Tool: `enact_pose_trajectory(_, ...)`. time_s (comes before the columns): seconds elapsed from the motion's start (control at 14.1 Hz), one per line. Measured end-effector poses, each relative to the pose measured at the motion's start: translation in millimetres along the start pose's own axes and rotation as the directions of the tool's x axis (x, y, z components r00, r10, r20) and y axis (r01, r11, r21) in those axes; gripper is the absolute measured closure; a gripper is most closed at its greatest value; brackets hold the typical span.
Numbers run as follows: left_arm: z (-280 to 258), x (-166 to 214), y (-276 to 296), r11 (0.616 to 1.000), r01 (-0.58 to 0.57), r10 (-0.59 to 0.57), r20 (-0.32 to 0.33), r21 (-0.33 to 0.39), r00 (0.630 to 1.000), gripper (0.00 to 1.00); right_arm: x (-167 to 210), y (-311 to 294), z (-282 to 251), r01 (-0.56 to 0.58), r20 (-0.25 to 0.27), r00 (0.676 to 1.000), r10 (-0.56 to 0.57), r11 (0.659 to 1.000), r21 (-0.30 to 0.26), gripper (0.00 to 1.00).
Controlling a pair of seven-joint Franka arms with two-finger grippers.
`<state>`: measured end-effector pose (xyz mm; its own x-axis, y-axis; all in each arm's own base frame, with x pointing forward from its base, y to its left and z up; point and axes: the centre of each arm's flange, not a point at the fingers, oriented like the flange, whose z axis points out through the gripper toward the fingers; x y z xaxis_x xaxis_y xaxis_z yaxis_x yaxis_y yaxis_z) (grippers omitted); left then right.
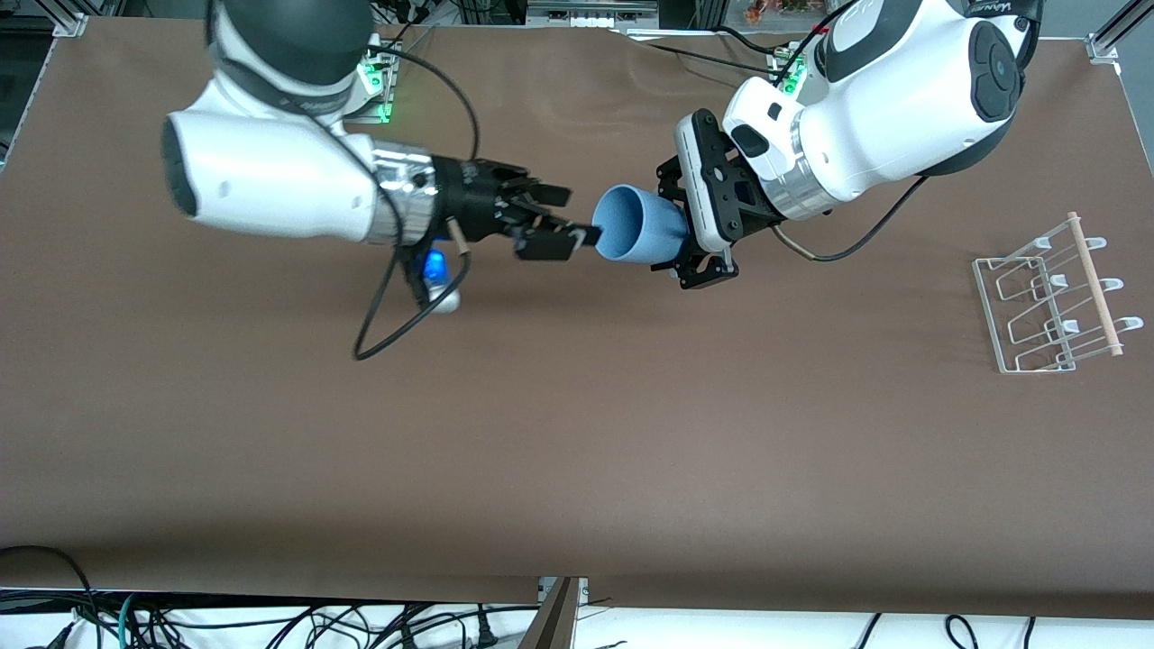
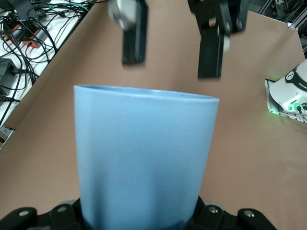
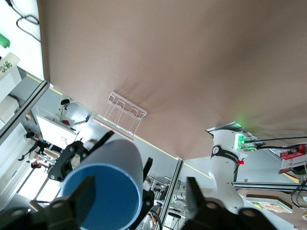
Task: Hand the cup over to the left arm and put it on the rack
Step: 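Close the left gripper on the cup and open the right gripper, then carry the cup to the rack while the right gripper withdraws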
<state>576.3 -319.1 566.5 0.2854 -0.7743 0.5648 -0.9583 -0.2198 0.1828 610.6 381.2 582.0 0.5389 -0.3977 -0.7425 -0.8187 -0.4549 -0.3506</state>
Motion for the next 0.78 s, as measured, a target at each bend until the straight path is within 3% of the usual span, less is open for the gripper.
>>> enact_pose_trajectory(0.07, -1.7, -3.5, -2.5, 1.0, 0.006, -0.006, 0.005, -0.004, 1.0, 0.31, 7.8, 1.0, -10.6, -0.006, -0.001, 1.0, 0.006, 1.0, -0.002, 0.01)
enact_pose_trajectory(0.28, -16.7, -29.9, -19.1, 0.999, 0.03, -0.028, 0.046, -0.031, 0.999, 0.31, 24.7, 4.9, -40.9, 0.005, 0.0, 1.0, -0.005, 1.0, -0.008, 0.0)
enact_pose_trajectory(0.42, -38.7, -69.3, -42.1, 0.997, 0.054, -0.048, 0.098, -0.055, 0.994, 0.31, 38.3, 10.4, -61.7, 0.051, 0.005, 0.999, -0.051, 0.998, -0.021, 0.0)
enact_pose_trajectory(0.64, -84.1, -151.1, -80.7, 0.995, 0.094, -0.085, 0.262, -0.022, 0.961, 0.31, 56.8, 21.0, -86.1, 0.138, -0.012, 0.99, -0.139, 0.989, -0.062, 0.0)
enact_pose_trajectory(0.78, -117.9, -205.1, -101.1, 0.996, 0.075, -0.085, 0.419, 0.041, 0.904, 0.31, 55.3, 33.9, -102.0, 0.246, -0.063, 0.964, -0.259, 0.955, -0.162, 0.0)
